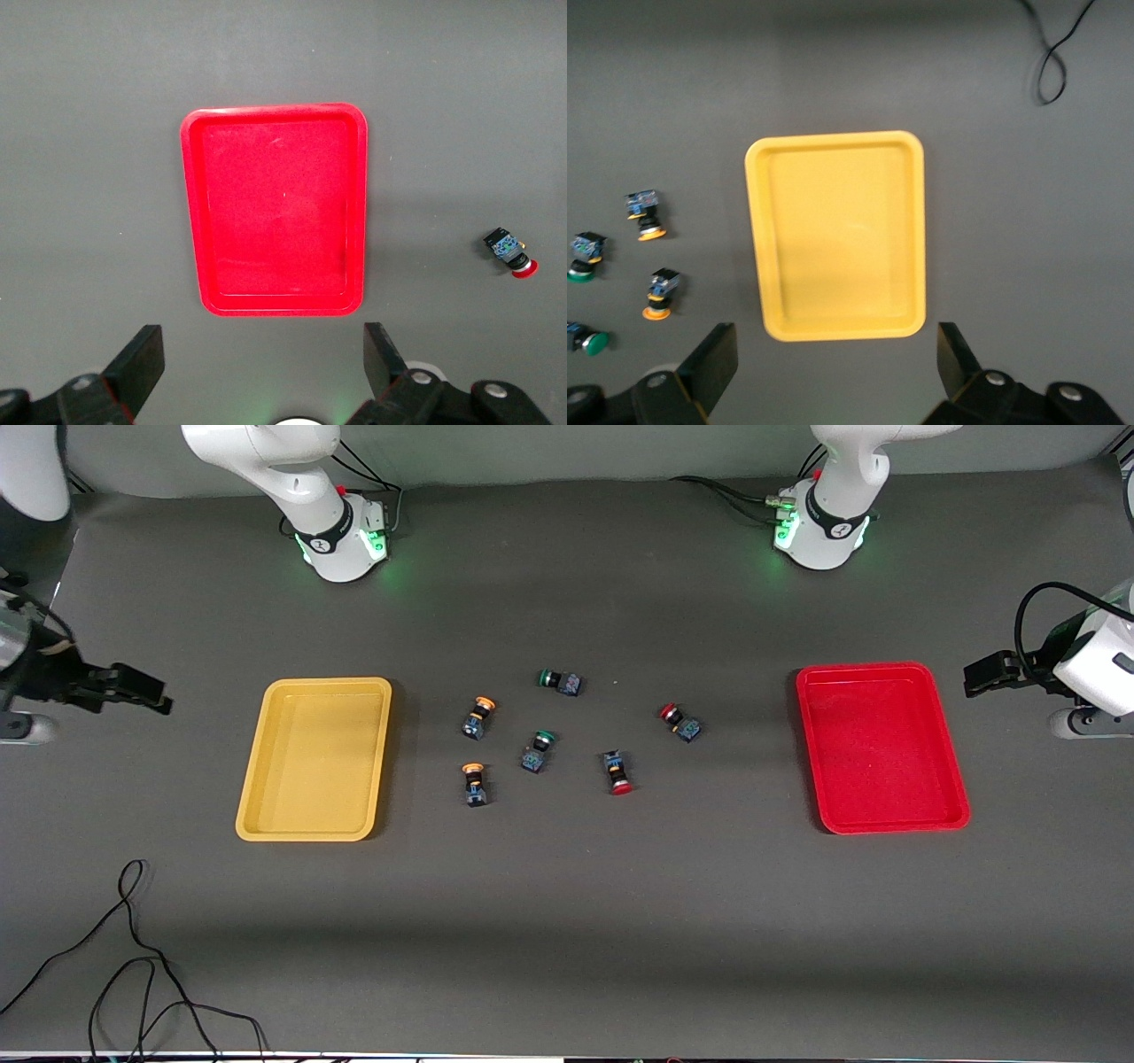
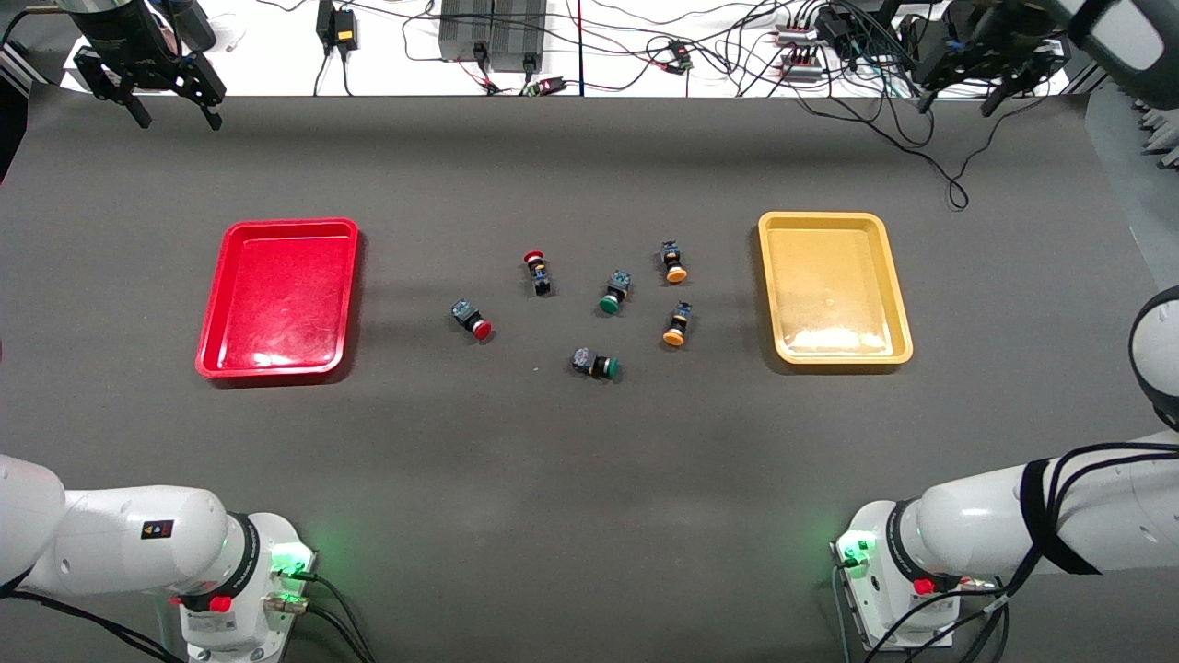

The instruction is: Place red and yellow buttons in trays

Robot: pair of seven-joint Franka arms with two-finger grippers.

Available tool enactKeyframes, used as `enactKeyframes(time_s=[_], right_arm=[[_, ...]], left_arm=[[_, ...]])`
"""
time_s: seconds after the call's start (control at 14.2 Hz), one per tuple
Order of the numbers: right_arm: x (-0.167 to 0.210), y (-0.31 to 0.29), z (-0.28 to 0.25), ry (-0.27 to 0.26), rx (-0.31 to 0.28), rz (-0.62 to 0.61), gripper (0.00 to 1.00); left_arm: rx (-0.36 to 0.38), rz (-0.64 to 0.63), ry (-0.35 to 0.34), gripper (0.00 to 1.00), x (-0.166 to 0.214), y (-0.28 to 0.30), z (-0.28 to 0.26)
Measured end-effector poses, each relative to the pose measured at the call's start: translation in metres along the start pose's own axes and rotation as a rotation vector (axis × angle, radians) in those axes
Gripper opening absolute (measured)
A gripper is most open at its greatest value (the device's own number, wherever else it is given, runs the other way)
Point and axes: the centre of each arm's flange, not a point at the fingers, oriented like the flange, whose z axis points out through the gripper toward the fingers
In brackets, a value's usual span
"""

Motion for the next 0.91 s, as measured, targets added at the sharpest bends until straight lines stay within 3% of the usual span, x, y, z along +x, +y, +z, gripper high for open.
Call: enactKeyframes(time_s=[0.21,0.56,0.91], right_arm=[[-0.027,-0.100,0.012,0.002,-0.007,0.082,1.00],[-0.113,-0.274,0.061,0.025,-0.011,0.324,1.00],[-0.139,-0.300,0.105,0.008,-0.005,0.447,1.00]], left_arm=[[0.000,0.014,-0.022,1.00,0.004,0.008,0.009],[0.012,0.096,-0.114,1.00,0.012,0.056,0.041],[0.054,0.104,-0.193,1.00,0.029,0.178,0.123]])
